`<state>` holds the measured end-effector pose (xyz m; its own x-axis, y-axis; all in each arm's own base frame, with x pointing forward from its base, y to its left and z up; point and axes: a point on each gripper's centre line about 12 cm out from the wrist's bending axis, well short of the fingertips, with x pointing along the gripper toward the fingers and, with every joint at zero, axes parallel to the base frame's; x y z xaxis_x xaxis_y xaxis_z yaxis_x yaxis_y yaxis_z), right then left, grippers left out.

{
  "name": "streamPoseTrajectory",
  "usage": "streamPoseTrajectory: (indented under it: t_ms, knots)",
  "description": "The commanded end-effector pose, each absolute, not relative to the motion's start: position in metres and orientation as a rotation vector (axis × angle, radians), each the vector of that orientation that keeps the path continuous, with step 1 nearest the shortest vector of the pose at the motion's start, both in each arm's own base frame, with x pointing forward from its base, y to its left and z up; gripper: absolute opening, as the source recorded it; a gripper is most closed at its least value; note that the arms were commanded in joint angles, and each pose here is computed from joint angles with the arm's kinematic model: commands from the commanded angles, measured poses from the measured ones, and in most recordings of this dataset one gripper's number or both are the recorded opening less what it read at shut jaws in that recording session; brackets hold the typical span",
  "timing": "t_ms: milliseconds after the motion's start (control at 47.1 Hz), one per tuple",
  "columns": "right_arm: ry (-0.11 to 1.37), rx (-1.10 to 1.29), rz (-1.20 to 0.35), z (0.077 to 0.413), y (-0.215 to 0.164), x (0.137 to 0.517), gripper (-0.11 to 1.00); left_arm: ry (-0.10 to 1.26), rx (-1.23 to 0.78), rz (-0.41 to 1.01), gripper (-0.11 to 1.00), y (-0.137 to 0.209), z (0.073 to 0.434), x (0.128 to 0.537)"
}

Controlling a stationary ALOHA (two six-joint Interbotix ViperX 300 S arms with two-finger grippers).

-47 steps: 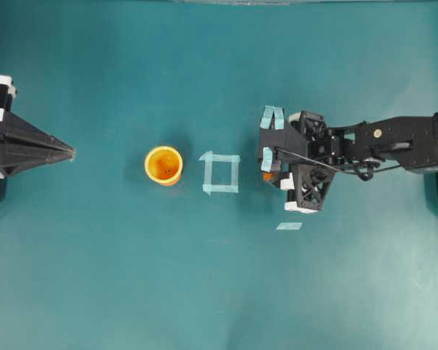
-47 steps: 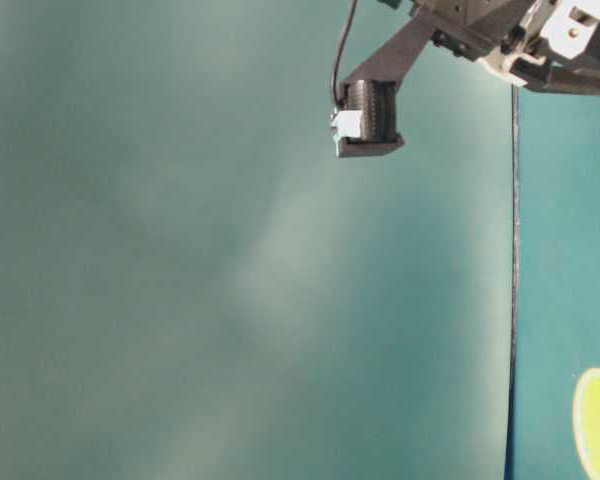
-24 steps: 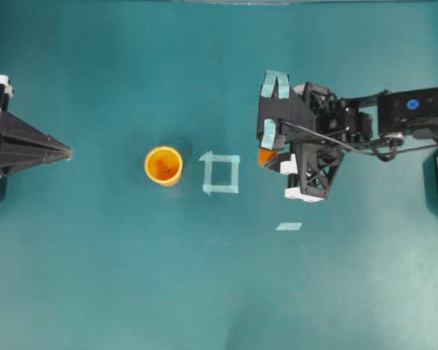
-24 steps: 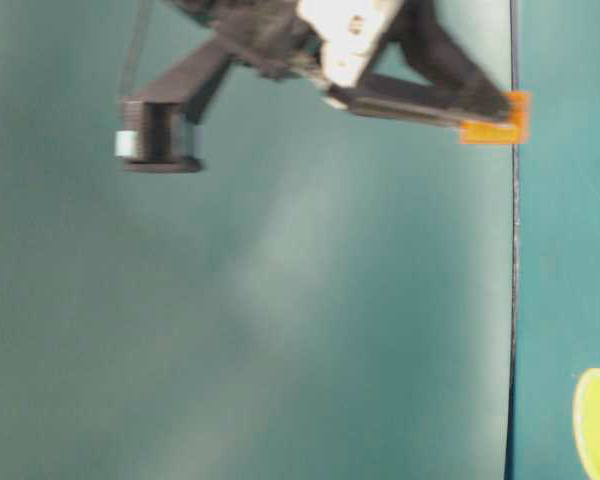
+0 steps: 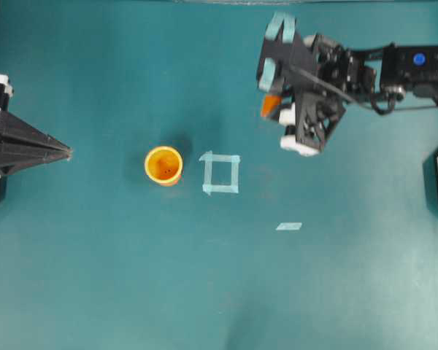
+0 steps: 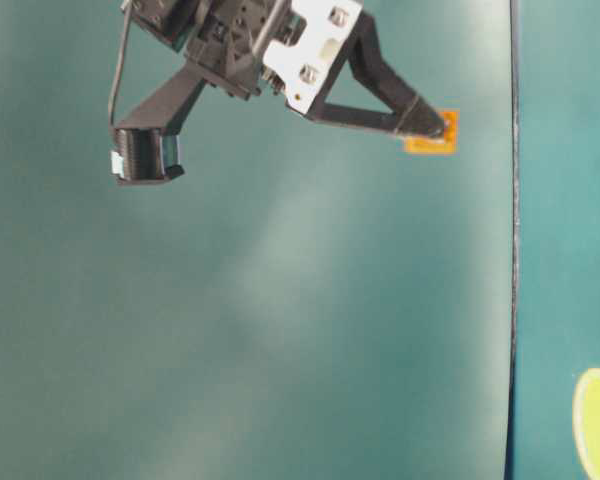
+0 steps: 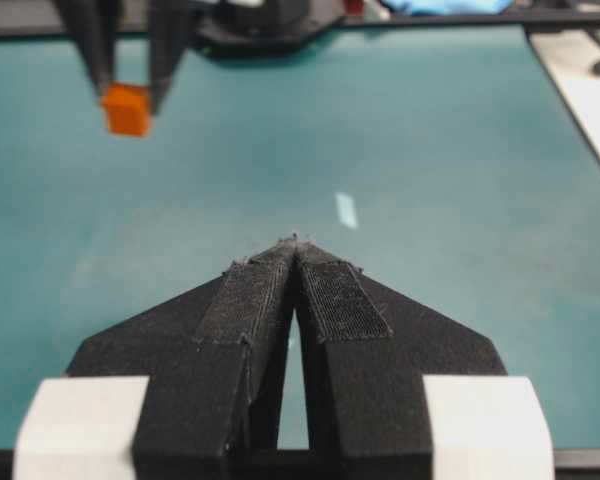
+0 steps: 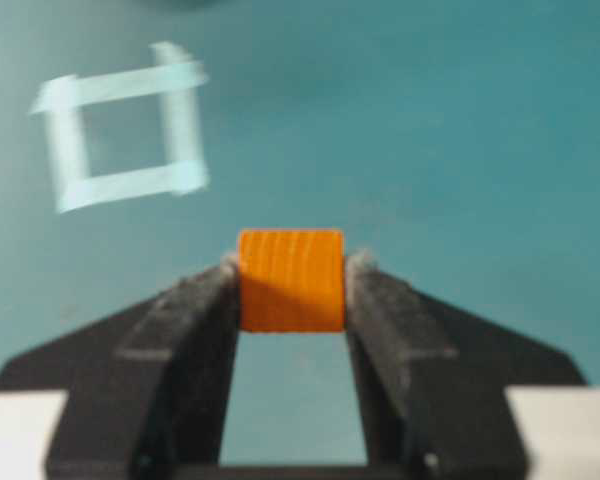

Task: Move the block backward with right arm.
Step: 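Carry the held orange cube backward, away from the taped square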

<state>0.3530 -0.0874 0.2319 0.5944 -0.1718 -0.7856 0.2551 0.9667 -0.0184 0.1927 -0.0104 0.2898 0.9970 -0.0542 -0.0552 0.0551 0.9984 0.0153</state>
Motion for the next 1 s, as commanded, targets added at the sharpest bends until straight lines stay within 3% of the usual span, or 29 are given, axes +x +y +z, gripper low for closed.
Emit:
streamPoseTrajectory:
  t_ms: [0, 594, 976]
  knots:
    - [0.857, 0.104, -0.290, 0.247, -0.105, 0.355, 0.39, 0.023, 0.019, -0.052, 0.00, -0.010, 0.303, 0.195]
    - [0.751, 0.167, -0.555, 0.265, -0.218, 0.344, 0.39, 0.023, 0.020, -0.039, 0.00, -0.008, 0.303, 0.195]
    - [0.745, 0.203, -0.633, 0.264, -0.251, 0.333, 0.39, 0.024, 0.020, -0.039, 0.00, -0.008, 0.303, 0.195]
